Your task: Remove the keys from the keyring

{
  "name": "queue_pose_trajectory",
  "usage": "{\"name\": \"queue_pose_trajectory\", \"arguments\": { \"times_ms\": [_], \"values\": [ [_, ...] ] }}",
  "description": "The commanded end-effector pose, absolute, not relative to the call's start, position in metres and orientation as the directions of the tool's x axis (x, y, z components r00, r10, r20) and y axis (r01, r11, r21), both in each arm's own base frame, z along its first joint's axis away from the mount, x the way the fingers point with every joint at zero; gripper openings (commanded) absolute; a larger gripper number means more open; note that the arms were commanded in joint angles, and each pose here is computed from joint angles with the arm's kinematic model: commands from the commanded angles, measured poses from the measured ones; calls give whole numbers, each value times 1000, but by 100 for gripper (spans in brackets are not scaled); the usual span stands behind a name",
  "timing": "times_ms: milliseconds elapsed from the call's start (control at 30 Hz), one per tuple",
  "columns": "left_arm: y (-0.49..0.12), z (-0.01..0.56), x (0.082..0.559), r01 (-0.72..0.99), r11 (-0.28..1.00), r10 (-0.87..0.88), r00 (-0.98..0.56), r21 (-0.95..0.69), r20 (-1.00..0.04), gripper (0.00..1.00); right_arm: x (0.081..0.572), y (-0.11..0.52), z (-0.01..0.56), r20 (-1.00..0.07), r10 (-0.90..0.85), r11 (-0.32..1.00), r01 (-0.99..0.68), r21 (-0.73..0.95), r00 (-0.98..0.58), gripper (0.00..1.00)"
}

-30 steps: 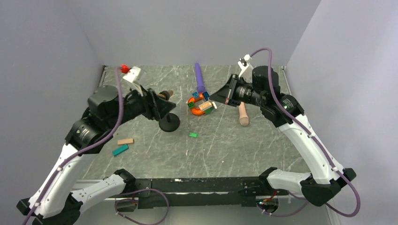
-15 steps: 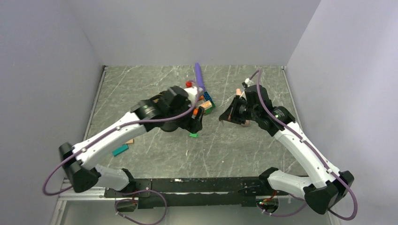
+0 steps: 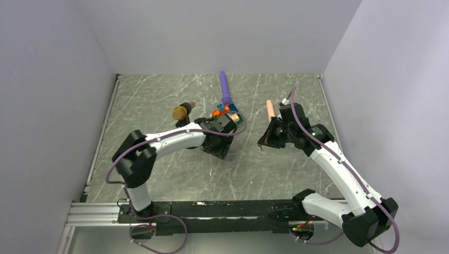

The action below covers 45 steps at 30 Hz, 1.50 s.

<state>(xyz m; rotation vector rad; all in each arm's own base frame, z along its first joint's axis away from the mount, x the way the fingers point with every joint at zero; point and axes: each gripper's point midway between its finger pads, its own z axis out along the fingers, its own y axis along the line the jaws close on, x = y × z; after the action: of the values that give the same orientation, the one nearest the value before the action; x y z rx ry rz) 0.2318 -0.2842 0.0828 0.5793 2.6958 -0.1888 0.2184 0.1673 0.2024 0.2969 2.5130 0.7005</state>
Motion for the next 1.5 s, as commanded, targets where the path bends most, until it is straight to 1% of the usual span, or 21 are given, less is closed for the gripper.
{"name": "queue_pose_trajectory", "arguments": {
  "times_ms": [0, 133, 233, 333, 500, 867, 1033, 1200, 1467],
  "values": [
    [-270, 49, 257, 358, 934, 336, -864, 13, -375, 64, 218, 168, 198, -410, 303, 847, 46, 529, -860, 0],
    [-268, 33, 273, 343, 939, 321, -874, 3, -365, 63, 222, 174, 189, -410, 292, 837, 23, 547, -864, 0],
    [-269, 27, 281, 344, 939, 322, -874, 6, -363, 60, 225, 182, 170, -367, 291, 815, 29, 578, -884, 0],
    [-277, 29, 288, 354, 935, 321, -866, -16, -383, 57, 228, 183, 159, -336, 270, 822, 34, 569, -902, 0],
    [-288, 34, 294, 353, 935, 308, -863, -40, -401, 54, 229, 182, 161, -348, 268, 822, 25, 569, -898, 0],
    [-292, 50, 301, 353, 934, 293, -843, -55, -451, 57, 227, 179, 160, -345, 274, 824, 34, 565, -898, 0],
    [-291, 46, 308, 355, 934, 303, -845, -39, -441, 52, 224, 178, 160, -342, 279, 823, 40, 566, -897, 0],
    [-286, 40, 310, 347, 937, 304, -856, -29, -419, 43, 220, 176, 158, -338, 285, 823, 48, 566, -897, 0],
    [-271, 24, 300, 332, 943, 301, -874, -16, -380, 43, 217, 175, 157, -334, 290, 821, 54, 569, -897, 0]
  ]
}}
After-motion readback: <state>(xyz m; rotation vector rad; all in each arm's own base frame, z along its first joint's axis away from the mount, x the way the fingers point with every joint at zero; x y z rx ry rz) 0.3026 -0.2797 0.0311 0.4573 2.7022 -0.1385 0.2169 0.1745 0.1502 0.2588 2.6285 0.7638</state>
